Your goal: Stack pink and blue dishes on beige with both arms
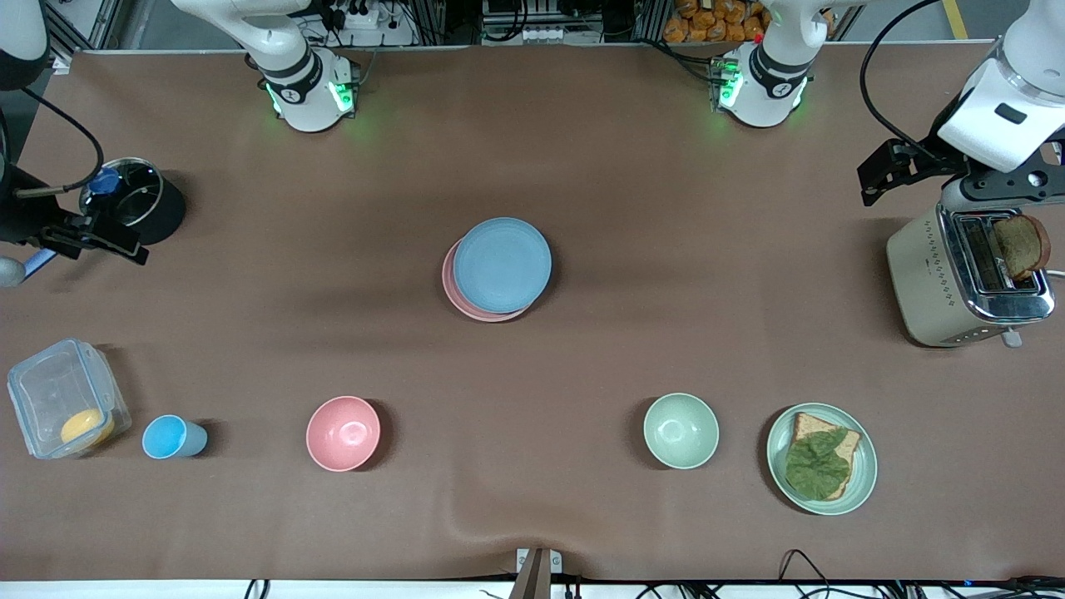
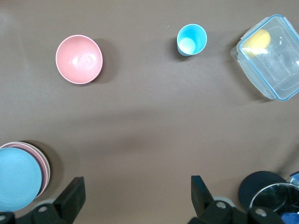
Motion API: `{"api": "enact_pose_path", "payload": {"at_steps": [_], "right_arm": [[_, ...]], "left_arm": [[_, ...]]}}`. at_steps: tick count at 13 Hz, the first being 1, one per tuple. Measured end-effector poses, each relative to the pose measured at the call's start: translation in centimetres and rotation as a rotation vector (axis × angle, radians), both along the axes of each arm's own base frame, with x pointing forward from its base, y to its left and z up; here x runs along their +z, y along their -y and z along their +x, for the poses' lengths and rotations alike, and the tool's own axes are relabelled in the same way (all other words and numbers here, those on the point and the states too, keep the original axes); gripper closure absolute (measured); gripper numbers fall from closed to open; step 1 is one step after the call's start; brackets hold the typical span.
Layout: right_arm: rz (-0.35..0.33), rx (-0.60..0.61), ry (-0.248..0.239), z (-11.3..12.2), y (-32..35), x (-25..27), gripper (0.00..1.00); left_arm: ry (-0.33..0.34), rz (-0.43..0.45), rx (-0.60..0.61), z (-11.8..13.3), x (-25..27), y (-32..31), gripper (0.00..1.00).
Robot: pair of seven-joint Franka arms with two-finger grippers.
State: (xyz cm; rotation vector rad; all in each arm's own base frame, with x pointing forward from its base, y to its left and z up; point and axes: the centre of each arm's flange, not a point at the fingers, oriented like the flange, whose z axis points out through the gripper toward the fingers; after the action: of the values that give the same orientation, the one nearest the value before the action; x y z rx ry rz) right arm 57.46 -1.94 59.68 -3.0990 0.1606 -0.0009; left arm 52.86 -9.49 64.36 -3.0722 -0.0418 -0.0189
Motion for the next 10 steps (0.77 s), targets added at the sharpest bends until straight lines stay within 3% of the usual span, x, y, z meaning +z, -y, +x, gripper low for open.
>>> {"api": "enact_pose_path", "payload": {"at_steps": [10], "right_arm": [[-0.004, 0.013, -0.027, -0.3, -0.04, -0.44, 0.0]], "left_arm": [[0.002, -0.001, -0.011, -0.05, 0.14, -0.08, 0.0]]}}
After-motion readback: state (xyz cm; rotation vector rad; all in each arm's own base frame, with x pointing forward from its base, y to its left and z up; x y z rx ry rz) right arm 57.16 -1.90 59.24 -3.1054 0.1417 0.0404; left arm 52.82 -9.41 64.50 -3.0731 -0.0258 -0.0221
